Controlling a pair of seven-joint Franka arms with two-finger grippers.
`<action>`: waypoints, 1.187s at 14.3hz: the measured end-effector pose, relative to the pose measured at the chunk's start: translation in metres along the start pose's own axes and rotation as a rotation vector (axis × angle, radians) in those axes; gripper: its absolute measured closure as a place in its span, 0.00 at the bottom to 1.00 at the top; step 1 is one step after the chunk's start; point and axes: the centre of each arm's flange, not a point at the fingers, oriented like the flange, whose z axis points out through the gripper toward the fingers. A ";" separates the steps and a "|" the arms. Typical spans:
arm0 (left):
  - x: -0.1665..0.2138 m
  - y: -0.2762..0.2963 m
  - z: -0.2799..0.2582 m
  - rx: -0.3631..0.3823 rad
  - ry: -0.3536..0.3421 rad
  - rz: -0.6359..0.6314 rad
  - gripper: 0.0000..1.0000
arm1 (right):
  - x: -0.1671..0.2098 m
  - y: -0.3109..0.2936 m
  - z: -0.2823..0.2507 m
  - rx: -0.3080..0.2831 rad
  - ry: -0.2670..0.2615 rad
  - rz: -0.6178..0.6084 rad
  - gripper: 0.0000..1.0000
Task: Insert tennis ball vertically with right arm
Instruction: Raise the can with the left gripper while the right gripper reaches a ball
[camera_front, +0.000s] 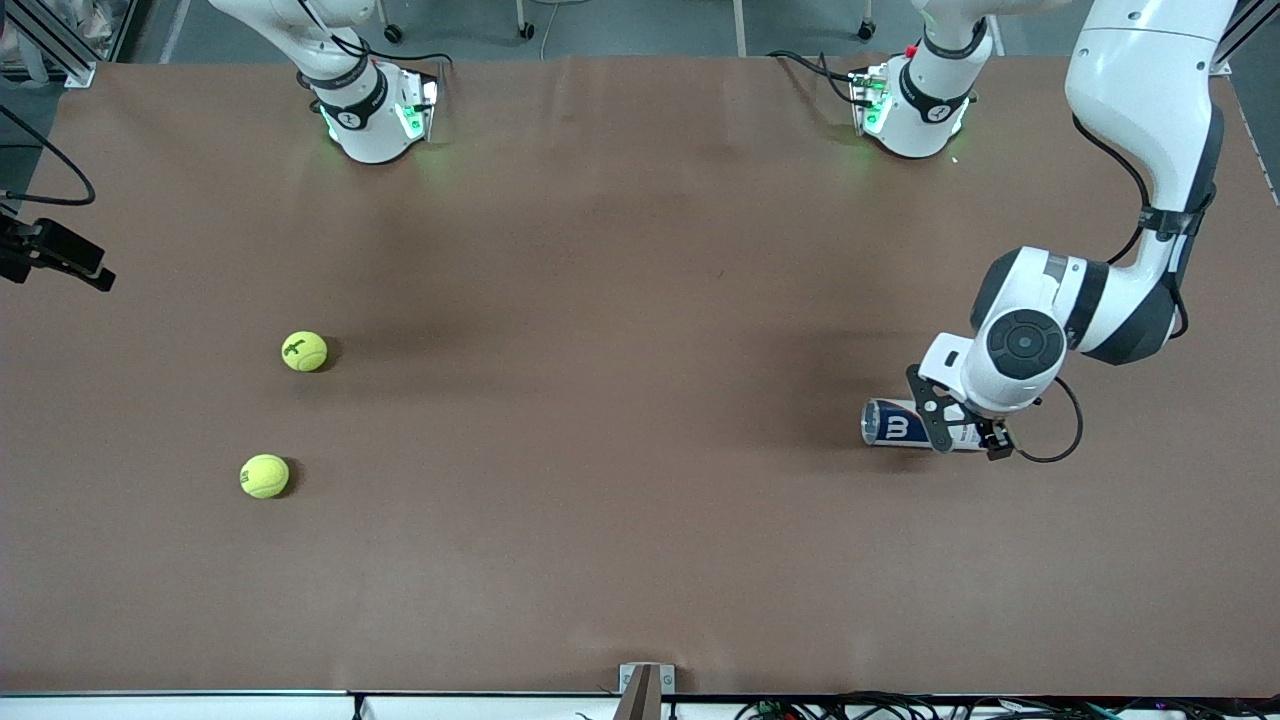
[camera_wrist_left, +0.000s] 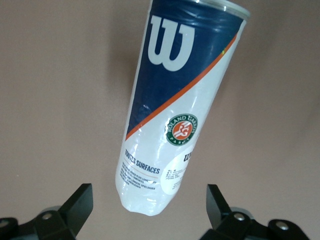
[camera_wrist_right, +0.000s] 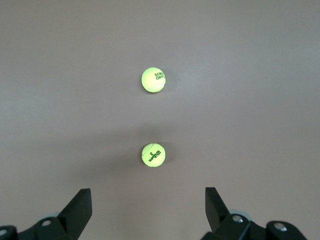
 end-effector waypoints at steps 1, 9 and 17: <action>0.004 0.002 0.002 -0.001 -0.003 0.005 0.00 | 0.000 0.000 0.000 0.000 0.000 0.000 0.00; 0.028 0.009 0.030 -0.002 -0.055 0.002 0.00 | 0.001 0.001 0.091 0.001 -0.017 0.002 0.00; 0.048 0.016 0.047 0.068 -0.142 0.008 0.00 | -0.015 -0.004 0.279 0.008 -0.255 -0.006 0.00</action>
